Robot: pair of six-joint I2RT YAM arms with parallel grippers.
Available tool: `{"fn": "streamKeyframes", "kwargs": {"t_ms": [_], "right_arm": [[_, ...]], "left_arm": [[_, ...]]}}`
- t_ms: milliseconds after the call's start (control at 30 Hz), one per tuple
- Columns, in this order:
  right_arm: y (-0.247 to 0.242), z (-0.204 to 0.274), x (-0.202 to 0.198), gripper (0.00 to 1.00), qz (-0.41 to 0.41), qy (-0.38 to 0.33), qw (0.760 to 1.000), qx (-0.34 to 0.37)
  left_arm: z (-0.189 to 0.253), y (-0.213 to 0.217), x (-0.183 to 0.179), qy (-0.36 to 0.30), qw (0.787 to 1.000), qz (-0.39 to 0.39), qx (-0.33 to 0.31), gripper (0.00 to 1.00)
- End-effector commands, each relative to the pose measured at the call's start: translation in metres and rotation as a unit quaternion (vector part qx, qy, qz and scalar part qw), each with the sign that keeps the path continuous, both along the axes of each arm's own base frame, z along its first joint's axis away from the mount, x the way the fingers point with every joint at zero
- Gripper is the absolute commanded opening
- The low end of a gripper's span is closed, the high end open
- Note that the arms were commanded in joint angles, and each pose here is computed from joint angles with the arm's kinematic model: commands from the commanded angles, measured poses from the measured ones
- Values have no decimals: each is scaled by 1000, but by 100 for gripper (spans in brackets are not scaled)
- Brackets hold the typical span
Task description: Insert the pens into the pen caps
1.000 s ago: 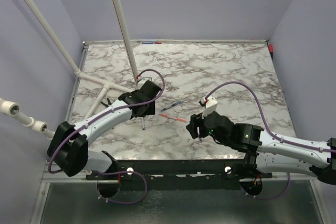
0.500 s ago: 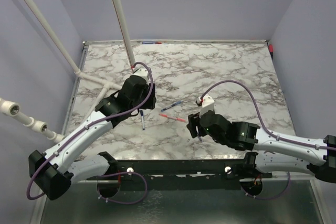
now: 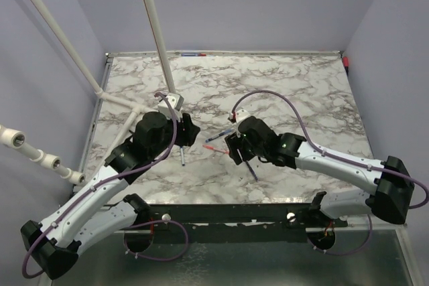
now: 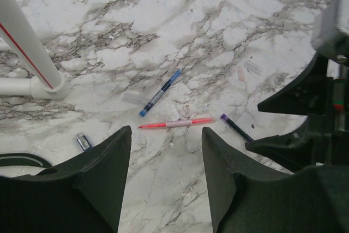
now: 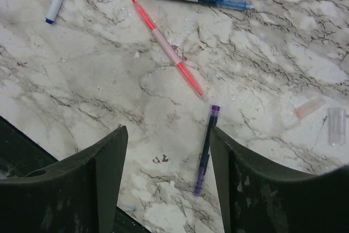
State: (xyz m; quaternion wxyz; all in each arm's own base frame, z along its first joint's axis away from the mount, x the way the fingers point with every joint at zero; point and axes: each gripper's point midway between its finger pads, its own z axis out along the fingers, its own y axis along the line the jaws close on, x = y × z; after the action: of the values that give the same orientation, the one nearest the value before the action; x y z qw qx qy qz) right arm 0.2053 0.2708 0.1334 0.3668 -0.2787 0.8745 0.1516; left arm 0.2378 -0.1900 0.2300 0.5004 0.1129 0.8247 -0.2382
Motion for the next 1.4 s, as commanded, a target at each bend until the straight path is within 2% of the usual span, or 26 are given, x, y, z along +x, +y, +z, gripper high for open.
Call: {"fn": "streamKeyframes", "kwargs": {"t_ms": [0, 333, 633, 1367], "right_arm": [[22, 0, 7, 64, 62, 26, 998, 13], [45, -30, 39, 57, 84, 71, 994, -9], [70, -52, 57, 49, 97, 87, 991, -24], [87, -105, 65, 46, 116, 131, 983, -62]], "left_arm": [[24, 7, 3, -61, 998, 10, -25, 56], [31, 20, -3, -88, 996, 24, -27, 56], [29, 22, -4, -84, 996, 26, -24, 56], [32, 23, -6, -88, 996, 21, -26, 56]]}}
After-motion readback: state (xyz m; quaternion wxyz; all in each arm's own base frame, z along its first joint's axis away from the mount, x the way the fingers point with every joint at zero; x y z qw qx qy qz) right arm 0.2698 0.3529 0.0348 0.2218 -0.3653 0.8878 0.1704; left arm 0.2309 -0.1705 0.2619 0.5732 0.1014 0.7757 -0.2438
